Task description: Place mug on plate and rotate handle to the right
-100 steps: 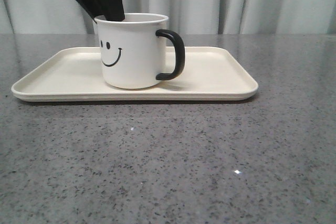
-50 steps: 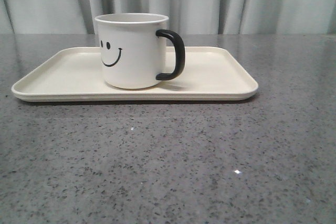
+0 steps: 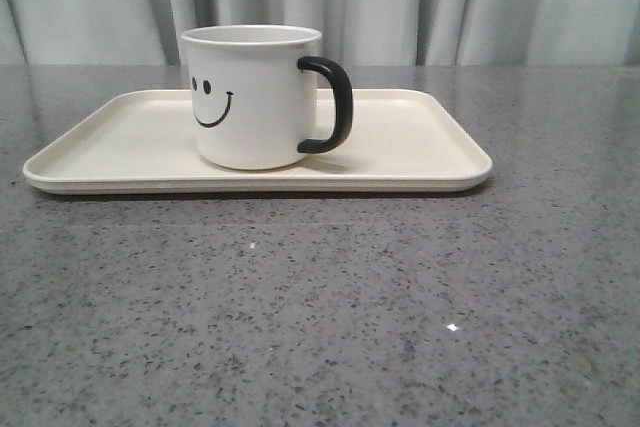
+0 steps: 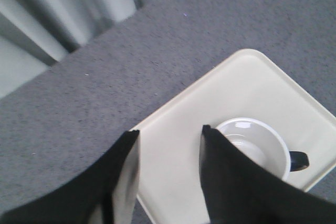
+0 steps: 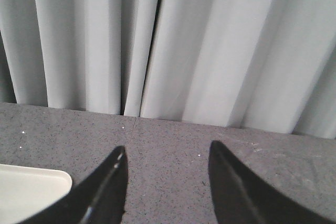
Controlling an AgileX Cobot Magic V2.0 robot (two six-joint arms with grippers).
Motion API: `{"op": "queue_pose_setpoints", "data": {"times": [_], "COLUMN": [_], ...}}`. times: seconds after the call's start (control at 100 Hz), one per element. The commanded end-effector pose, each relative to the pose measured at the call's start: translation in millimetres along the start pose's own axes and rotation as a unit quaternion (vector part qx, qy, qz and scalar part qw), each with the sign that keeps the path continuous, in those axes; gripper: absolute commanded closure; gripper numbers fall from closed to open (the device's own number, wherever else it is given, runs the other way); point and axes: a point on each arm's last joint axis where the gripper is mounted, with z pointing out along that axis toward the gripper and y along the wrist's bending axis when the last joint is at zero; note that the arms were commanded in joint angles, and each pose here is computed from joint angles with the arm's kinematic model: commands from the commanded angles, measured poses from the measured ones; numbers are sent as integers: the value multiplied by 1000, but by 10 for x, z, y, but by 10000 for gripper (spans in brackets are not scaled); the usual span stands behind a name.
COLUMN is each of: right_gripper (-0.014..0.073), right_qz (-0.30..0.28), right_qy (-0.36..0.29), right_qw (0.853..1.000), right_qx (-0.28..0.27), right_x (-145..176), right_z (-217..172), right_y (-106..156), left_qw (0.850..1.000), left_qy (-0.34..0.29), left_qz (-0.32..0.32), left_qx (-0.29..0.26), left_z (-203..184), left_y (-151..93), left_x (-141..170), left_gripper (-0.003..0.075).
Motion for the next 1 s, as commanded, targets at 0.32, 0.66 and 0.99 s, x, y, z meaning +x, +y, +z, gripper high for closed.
{"op": "queue_pose_setpoints", "data": {"times": [0.32, 0.66, 0.99], "right_gripper": [221, 221, 221], "right_qz": [-7, -7, -7], "right_qy": [-47, -47, -31], "right_qw": [999, 999, 999], "right_qx": [4, 4, 4], "right_x": [-132, -131, -103], "right_z": [-32, -32, -29], "right_y": [-9, -9, -8], "left_qw": [987, 981, 971], "left_qy": [-115, -69, -30], "left_qz": [-13, -20, -45], "left_qx": [-115, -179, -234], "left_z": [-1329, -1475, -1382], "left_y": [113, 155, 204], "left_x": [362, 1049, 1540], "left_gripper": [438, 438, 725]}}
